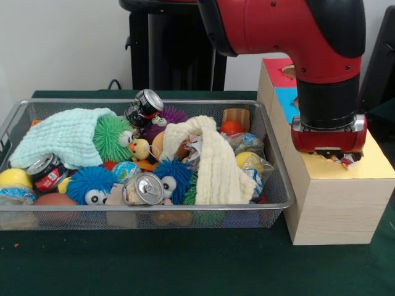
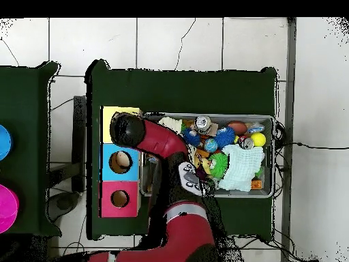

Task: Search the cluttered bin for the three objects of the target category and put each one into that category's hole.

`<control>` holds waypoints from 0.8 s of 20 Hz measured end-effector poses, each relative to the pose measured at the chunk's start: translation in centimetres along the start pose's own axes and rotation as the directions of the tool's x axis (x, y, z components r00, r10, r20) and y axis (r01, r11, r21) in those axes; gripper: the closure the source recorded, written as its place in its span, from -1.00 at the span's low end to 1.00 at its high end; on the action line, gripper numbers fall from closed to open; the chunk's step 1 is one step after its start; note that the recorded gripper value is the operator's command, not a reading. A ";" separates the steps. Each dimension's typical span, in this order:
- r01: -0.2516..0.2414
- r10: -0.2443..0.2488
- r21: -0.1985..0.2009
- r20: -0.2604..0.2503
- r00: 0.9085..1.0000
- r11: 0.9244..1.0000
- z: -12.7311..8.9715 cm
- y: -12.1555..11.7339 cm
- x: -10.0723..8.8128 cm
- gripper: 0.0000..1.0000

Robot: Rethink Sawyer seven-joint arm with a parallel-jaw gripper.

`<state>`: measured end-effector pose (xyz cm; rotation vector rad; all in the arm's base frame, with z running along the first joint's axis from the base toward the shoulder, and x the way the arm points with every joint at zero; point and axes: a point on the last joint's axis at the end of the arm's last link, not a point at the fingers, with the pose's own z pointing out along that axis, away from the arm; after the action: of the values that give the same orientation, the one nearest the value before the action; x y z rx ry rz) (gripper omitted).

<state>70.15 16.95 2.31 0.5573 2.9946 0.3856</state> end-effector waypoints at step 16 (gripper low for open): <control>0.229 -0.268 0.181 0.232 0.935 0.956 1.2 2.6 2.9 1.00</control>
<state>68.44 20.64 1.80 0.2088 2.8082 0.0608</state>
